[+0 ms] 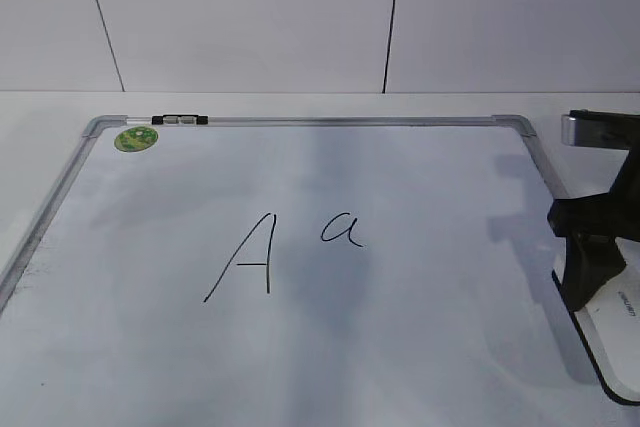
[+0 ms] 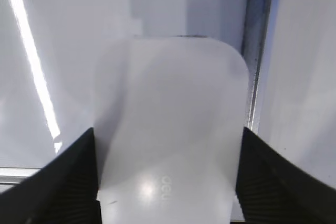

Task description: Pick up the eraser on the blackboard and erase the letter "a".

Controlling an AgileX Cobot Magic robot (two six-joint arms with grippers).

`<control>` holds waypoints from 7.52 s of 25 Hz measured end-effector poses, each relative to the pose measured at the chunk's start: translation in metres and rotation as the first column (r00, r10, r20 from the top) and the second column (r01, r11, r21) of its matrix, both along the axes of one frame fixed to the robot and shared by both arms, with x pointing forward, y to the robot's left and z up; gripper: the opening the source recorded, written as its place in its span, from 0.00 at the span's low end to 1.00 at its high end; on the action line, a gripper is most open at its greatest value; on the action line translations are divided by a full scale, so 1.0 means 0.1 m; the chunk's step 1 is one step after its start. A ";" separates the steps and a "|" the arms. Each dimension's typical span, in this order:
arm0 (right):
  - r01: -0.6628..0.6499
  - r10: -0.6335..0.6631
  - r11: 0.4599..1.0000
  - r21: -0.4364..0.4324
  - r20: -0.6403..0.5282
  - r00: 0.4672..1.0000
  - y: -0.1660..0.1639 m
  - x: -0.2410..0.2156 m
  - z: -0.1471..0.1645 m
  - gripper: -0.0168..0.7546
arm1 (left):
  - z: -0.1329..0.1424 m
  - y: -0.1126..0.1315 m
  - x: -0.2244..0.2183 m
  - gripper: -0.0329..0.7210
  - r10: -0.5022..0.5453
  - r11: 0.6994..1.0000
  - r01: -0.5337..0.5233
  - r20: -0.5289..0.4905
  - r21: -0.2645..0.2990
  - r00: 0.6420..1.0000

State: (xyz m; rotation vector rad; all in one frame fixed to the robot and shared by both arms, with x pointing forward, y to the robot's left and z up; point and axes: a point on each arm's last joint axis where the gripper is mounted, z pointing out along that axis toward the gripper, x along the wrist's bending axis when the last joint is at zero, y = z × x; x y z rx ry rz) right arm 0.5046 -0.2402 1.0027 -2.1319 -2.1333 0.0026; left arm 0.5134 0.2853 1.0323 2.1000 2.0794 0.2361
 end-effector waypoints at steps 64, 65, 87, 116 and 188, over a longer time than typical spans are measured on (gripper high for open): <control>-0.025 0.025 1.000 0.017 0.000 1.000 0.01 0.00 0.01 0.75 | -1.10 -0.06 0.63 0.07 0.023 1.000 -0.024 -0.205 -0.005 0.978; -0.027 0.027 0.999 0.018 0.000 1.000 0.01 0.00 0.01 0.75 | -1.10 -0.06 0.63 0.07 0.023 1.000 -0.024 -0.205 -0.005 0.979; -0.228 0.228 0.974 -0.019 0.145 0.963 0.64 0.65 0.18 0.75 | -1.10 -0.06 0.63 0.07 0.024 1.000 -0.026 -0.205 -0.007 0.979; -0.354 0.350 0.935 -0.010 0.170 0.921 1.42 1.18 -0.18 0.75 | -1.10 -0.06 0.63 0.07 0.025 1.000 -0.027 -0.207 -0.009 0.978; -0.462 0.463 0.886 -0.042 0.134 0.876 1.92 1.16 -0.51 0.75 | -1.10 -0.07 0.63 0.06 0.030 0.999 -0.035 -0.208 -0.018 0.978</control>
